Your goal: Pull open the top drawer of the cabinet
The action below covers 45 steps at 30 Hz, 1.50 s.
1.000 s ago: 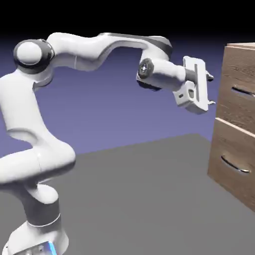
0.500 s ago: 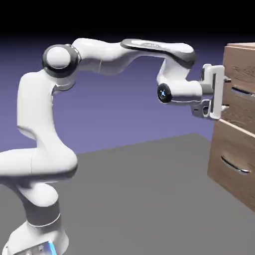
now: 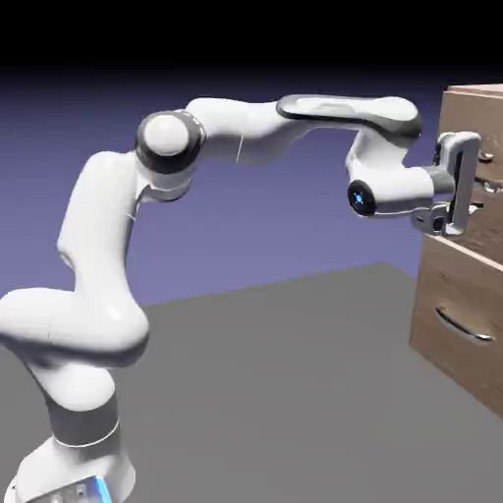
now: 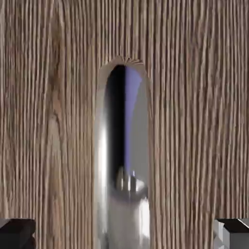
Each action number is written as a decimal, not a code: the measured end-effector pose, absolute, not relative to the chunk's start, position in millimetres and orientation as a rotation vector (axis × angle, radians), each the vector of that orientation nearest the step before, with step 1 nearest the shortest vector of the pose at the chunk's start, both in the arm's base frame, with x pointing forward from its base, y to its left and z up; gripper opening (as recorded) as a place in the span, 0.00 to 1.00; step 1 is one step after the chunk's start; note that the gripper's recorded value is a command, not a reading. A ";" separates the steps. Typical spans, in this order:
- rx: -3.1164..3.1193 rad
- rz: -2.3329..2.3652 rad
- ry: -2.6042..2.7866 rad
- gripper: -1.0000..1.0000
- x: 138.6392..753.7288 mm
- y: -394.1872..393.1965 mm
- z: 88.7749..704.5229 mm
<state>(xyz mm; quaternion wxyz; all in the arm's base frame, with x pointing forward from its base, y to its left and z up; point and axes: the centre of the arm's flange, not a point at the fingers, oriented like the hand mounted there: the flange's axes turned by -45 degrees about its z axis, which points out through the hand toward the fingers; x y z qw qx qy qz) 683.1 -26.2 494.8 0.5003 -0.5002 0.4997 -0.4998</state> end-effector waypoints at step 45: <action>-1.210 -1.209 1.207 0.00 487.3 -26.5 494.9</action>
